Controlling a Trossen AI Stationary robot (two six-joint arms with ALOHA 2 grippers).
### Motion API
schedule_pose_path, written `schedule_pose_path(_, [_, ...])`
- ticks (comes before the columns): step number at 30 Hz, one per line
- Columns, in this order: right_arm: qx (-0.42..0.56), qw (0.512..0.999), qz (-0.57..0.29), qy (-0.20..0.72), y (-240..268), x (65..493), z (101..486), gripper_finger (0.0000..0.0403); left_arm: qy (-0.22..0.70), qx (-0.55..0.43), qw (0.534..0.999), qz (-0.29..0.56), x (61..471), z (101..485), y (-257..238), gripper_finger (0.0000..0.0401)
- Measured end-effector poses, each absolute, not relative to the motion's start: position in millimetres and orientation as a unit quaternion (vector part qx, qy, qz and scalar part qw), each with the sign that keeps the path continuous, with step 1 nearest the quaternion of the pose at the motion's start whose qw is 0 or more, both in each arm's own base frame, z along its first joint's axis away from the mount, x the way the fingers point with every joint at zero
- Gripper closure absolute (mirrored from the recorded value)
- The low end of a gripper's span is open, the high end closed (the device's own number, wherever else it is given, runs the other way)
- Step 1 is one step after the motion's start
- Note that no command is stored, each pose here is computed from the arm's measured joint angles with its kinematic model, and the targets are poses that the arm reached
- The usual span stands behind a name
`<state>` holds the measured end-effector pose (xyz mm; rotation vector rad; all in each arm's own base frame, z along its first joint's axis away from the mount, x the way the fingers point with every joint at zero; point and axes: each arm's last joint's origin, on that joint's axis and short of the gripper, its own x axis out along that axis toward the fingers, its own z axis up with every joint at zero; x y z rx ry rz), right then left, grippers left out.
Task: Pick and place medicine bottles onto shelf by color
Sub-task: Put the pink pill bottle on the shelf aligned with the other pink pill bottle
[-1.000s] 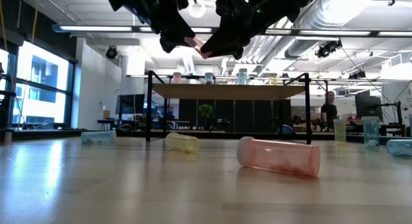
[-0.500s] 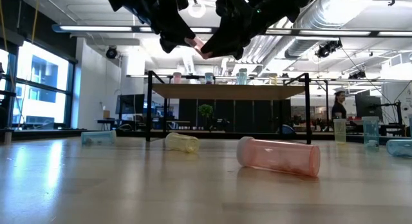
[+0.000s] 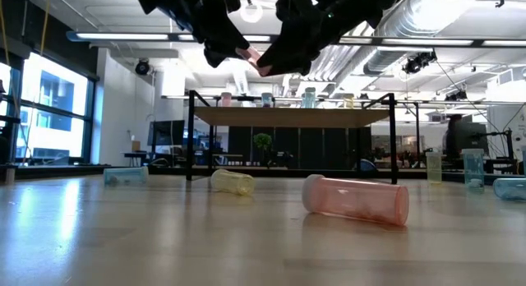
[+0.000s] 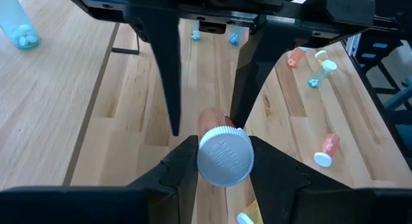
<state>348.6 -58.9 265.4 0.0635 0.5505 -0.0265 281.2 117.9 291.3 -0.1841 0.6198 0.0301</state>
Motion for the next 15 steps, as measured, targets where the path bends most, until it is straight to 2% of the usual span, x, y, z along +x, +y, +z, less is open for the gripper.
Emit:
schedule_pose_path(6, [0.031,0.965,-0.029,0.260,-64.0,336.8,280.8,0.0196,0.307,-0.093,0.947,0.028,278.4,290.9,123.4,0.0288])
schedule_pose_path(11, [0.026,0.970,-0.036,0.238,-67.0,324.8,298.0,0.0194,0.328,-0.089,0.937,0.079,273.3,291.5,131.3,0.0288])
schedule_pose_path(15, [0.008,0.970,-0.056,0.236,-70.6,314.1,307.7,0.0194,0.350,-0.081,0.925,0.122,265.4,309.9,141.4,0.0288])
